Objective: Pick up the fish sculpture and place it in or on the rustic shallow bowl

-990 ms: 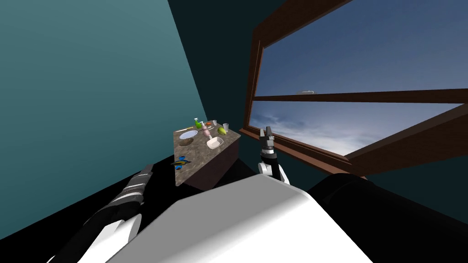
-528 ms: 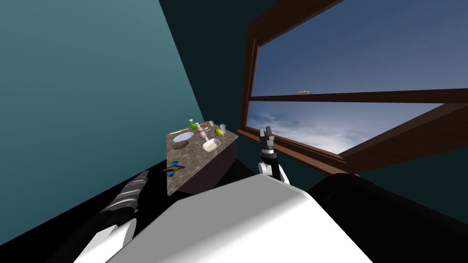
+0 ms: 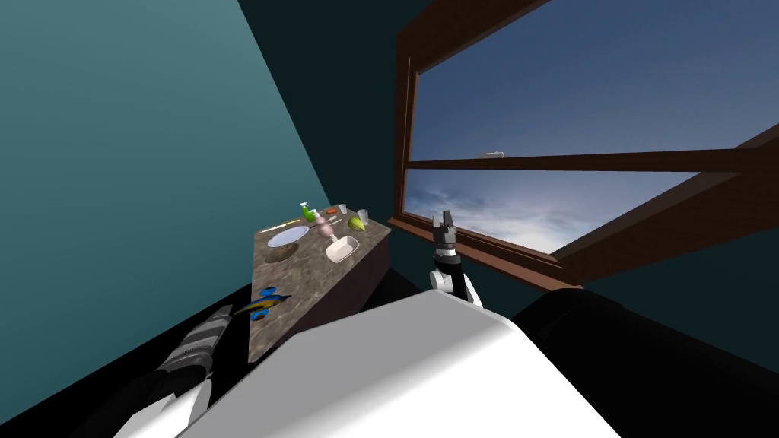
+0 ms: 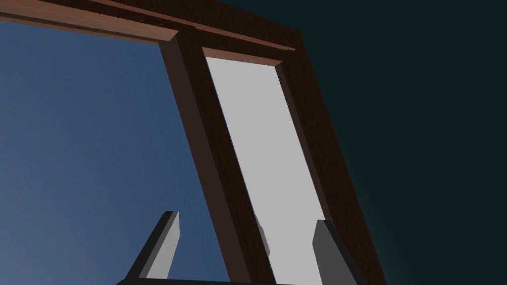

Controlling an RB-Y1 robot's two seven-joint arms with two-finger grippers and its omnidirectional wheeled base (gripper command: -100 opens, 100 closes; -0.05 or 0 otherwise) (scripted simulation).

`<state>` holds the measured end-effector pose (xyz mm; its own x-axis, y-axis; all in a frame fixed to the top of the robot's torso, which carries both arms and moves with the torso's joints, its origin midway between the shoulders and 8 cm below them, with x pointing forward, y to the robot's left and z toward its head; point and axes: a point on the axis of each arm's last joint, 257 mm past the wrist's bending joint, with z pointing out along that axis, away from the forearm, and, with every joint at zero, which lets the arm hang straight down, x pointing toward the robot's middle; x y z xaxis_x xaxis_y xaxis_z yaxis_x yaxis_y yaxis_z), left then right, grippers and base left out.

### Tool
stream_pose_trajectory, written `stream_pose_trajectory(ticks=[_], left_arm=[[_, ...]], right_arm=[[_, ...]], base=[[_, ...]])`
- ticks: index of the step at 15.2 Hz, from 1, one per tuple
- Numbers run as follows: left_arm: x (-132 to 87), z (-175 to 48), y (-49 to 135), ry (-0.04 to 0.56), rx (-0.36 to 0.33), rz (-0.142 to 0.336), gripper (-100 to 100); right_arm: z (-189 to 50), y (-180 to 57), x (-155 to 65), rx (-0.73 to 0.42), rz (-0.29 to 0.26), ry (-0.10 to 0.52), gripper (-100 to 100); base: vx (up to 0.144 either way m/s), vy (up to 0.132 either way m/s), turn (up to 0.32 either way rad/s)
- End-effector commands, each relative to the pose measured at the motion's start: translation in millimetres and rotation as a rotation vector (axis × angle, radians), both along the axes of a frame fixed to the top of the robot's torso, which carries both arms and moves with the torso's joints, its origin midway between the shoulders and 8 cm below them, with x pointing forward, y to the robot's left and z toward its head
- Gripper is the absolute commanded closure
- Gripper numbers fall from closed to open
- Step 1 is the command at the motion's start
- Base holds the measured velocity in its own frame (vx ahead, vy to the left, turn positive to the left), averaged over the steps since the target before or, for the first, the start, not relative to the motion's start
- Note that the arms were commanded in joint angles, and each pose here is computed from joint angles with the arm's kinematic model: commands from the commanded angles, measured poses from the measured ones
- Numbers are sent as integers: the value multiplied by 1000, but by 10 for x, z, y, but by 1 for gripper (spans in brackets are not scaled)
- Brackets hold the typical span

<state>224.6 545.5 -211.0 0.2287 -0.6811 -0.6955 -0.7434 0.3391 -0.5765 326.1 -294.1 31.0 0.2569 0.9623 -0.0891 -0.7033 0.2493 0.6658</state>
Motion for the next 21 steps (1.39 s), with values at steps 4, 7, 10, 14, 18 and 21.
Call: stream_pose_trajectory(ticks=[4,7,10,14,18,21], left_arm=[[-386,-271,44,75,-64,100,-100],[-314,-290,97,68,-63,103,-100],[-241,-353,174,62,-66,115,-100],[-275,-328,150,65,-66,112,100],[-325,-279,84,69,-63,101,100],[-360,-316,179,89,-74,114,100]], right_arm=[[0,0,0,0,0,0,0],[0,0,0,0,0,0,0],[1,0,0,0,0,0,0],[0,0,0,0,0,0,0],[0,0,0,0,0,0,0],[0,0,0,0,0,0,0]], base=[[97,-37,-173],[49,-15,-77],[-35,42,-76],[-12,16,-3],[10,-16,31],[18,-23,-29]])
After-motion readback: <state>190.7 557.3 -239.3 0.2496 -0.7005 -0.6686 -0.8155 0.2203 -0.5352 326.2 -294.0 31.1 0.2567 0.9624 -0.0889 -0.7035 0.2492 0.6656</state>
